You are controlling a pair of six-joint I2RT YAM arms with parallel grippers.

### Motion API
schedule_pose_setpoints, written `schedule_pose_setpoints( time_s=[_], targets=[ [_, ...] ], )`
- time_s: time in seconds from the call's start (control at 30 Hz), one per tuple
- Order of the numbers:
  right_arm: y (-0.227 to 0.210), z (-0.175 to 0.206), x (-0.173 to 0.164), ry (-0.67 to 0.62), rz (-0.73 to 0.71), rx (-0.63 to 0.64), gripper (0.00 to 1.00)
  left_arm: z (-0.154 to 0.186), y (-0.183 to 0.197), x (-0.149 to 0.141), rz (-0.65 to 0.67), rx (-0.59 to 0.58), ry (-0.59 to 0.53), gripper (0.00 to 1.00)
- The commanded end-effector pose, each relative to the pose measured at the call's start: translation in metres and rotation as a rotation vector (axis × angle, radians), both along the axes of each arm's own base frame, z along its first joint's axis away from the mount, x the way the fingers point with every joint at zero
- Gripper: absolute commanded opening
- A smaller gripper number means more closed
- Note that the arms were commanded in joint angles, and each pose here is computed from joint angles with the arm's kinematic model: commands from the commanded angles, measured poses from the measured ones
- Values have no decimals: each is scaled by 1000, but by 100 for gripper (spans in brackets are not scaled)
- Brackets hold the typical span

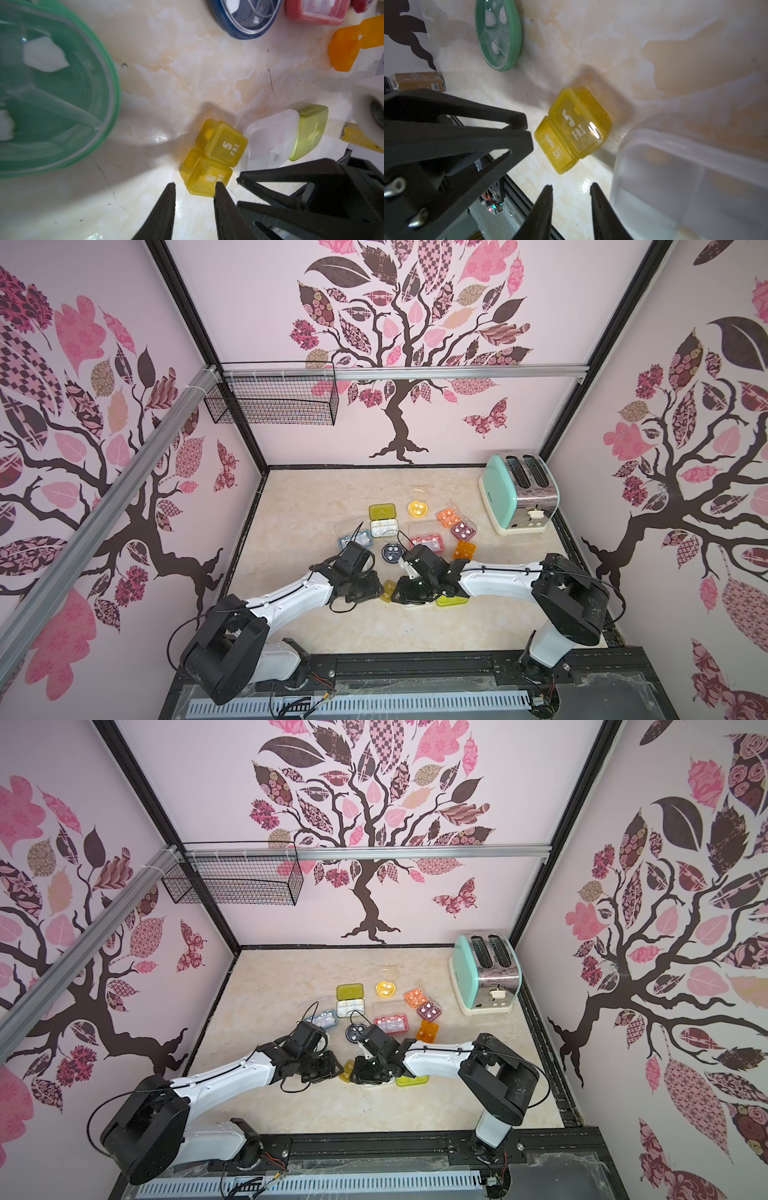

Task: Close pillboxes
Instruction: Adjust the pillbox at the center of the board, then close the lid on the pillbox.

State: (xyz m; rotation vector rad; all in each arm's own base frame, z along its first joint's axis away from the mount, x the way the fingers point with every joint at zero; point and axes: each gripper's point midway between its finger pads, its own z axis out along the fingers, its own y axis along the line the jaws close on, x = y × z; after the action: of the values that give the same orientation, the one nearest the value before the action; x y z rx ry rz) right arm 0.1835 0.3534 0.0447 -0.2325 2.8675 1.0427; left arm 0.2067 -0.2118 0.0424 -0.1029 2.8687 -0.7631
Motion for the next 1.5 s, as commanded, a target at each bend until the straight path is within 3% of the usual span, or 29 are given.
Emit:
schedule_pose_setpoints(
  time_s=[0.0, 0.6, 0.9, 1.47],
  targets=[
    [5, -6, 2, 4, -8, -7, 33, 3, -7, 9, -26, -8, -38, 35],
    [11, 2, 7, -17, -10, 16, 29, -17, -8, -3, -20, -19, 22, 30],
    [14, -3, 10, -15, -13, 10, 36, -24, -6, -8, -10, -18, 44, 25],
    [17, -14, 13, -5, -9, -15, 26, -39, -6, -17, -12, -18, 95, 23]
  ],
)
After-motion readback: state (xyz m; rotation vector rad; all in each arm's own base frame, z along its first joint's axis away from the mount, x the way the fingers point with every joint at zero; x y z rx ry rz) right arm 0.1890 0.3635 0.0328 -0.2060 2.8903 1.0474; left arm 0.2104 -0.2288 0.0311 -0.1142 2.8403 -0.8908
